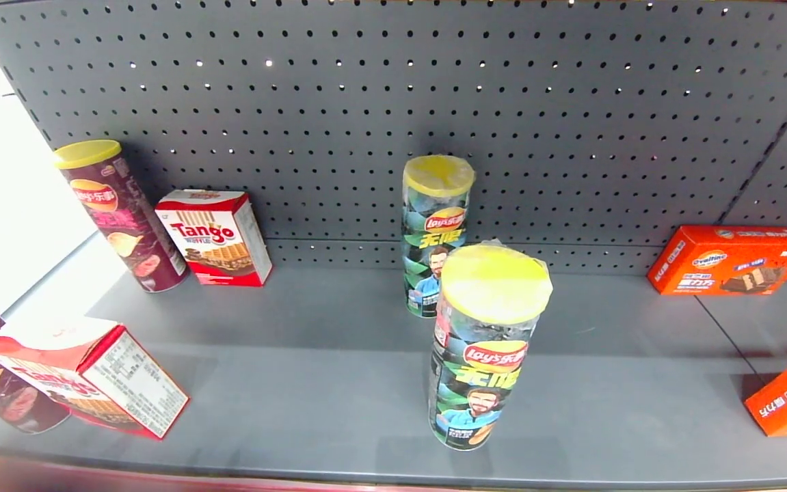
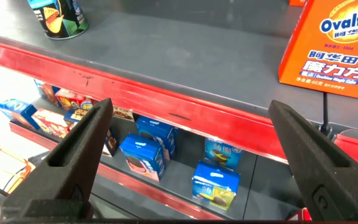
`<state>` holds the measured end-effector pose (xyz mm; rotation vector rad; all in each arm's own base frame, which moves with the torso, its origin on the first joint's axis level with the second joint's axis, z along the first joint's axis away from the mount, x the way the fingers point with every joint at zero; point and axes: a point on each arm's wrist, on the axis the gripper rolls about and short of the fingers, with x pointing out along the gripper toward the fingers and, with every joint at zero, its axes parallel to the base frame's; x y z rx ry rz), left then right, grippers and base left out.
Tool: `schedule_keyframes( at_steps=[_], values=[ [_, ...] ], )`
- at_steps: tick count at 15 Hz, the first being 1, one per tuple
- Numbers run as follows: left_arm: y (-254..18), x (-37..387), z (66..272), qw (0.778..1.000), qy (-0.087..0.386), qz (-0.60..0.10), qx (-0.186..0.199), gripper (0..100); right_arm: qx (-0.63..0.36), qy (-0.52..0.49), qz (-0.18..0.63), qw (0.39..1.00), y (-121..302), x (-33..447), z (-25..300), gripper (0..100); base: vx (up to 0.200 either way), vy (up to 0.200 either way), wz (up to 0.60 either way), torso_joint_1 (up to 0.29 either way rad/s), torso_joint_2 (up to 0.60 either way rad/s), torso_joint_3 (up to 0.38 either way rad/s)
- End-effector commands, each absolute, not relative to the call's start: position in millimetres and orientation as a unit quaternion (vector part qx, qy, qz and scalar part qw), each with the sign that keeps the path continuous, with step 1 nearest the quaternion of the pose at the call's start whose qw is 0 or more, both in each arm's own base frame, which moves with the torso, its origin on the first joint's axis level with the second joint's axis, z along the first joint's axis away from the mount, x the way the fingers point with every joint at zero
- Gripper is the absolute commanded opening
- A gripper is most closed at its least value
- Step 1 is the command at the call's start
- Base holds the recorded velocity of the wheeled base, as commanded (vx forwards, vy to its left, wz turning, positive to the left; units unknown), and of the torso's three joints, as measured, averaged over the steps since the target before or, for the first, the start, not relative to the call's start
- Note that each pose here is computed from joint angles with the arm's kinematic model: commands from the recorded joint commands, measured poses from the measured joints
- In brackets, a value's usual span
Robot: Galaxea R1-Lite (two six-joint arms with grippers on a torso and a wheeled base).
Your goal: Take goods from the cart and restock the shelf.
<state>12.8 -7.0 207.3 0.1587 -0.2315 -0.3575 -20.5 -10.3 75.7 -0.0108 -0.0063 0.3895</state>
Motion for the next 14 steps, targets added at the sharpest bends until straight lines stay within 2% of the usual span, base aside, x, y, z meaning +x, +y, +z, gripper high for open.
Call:
schedule_keyframes(
  at_steps=[1,4,5,7,10,14],
  values=[
    [-4.6,-12.6,159.7,0.982,-0.13,-0.118,0.068,100,-0.006,-0.003,0.194,0.981,-10.3,-20.4,75.8,100,0.0,0.0,0.0,0.0,0.0,0.0],
    [-5.3,-17.4,130.5,0.986,-0.121,-0.091,0.063,100,-0.006,-0.003,0.194,0.981,-10.3,-20.4,75.8,100,0.0,0.0,0.0,0.0,0.0,0.0],
    [-5.7,-19.9,108.2,0.988,-0.118,-0.079,0.066,100,-0.006,-0.003,0.194,0.981,-10.3,-20.4,75.8,100,0.0,0.0,0.0,0.0,0.0,0.0],
    [-5.6,-19.6,104.0,0.99,-0.102,-0.079,0.064,100,-0.006,-0.003,0.194,0.981,-10.3,-20.4,75.8,100,0.0,0.0,0.0,0.0,0.0,0.0],
    [-4.7,-23.3,81.0,0.993,-0.031,-0.105,0.054,100,-0.006,-0.003,0.194,0.981,-10.3,-20.4,75.8,100,0.0,0.0,0.0,0.0,0.0,0.0],
    [-4.8,-23.3,80.5,0.993,-0.029,-0.108,0.048,100,-0.006,-0.003,0.194,0.981,-10.3,-20.4,75.8,100,0.0,0.0,0.0,0.0,0.0,0.0]
  ],
)
